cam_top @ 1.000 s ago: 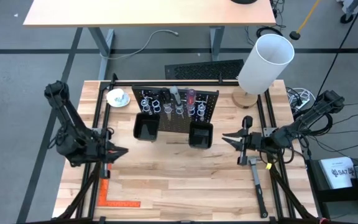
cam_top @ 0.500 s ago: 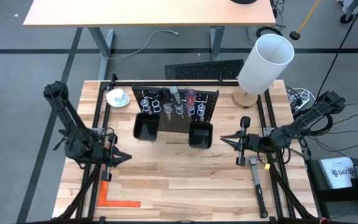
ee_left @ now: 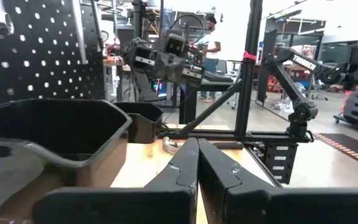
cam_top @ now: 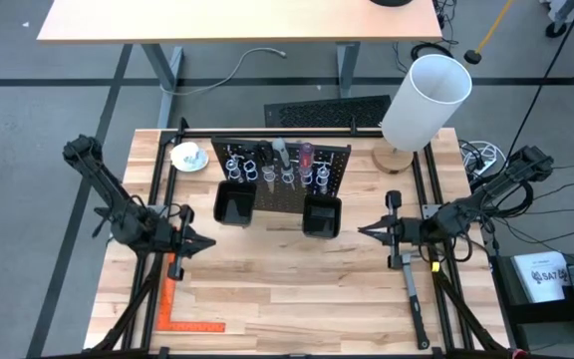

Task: Hang tools onto peg board
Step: Remove the silver wrench from the black peg board

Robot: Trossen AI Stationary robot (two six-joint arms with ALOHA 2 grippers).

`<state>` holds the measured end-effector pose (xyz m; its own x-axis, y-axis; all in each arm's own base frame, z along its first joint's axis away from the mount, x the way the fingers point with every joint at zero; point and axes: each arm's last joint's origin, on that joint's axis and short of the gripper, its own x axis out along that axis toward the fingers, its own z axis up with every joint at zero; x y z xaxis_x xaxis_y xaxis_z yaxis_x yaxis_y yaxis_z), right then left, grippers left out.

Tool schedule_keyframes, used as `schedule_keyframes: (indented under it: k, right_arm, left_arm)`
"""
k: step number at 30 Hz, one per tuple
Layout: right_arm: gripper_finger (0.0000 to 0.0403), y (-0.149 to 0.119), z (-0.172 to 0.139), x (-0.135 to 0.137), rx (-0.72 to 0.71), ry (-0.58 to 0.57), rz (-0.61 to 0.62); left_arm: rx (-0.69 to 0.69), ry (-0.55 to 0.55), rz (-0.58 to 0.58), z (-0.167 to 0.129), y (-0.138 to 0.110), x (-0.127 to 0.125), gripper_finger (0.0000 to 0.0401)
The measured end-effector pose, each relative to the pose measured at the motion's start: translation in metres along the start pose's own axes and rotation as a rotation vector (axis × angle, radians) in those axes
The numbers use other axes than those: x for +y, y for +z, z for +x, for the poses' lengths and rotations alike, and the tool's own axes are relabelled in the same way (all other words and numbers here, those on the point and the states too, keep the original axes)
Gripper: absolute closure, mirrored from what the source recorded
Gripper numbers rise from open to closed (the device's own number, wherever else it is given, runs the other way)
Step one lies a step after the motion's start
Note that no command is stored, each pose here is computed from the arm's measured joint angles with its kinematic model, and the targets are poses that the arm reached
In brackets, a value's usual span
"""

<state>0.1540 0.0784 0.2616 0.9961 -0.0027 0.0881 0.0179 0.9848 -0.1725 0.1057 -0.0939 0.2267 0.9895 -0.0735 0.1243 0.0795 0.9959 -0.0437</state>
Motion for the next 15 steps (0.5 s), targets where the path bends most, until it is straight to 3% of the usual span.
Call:
schedule_keyframes:
  k: [7, 15]
  right_arm:
    - [0.0403, -0.016, -0.019, -0.009, -0.103, -0.025, 0.072]
    - [0.0403, -0.024, -0.028, -0.012, -0.116, -0.035, 0.102]
  left_arm:
    - [0.008, 0.010, -0.008, -0.005, 0.002, 0.011, 0.0393]
    - [0.012, -0.029, 0.010, -0.003, 0.002, 0.019, 0.0393]
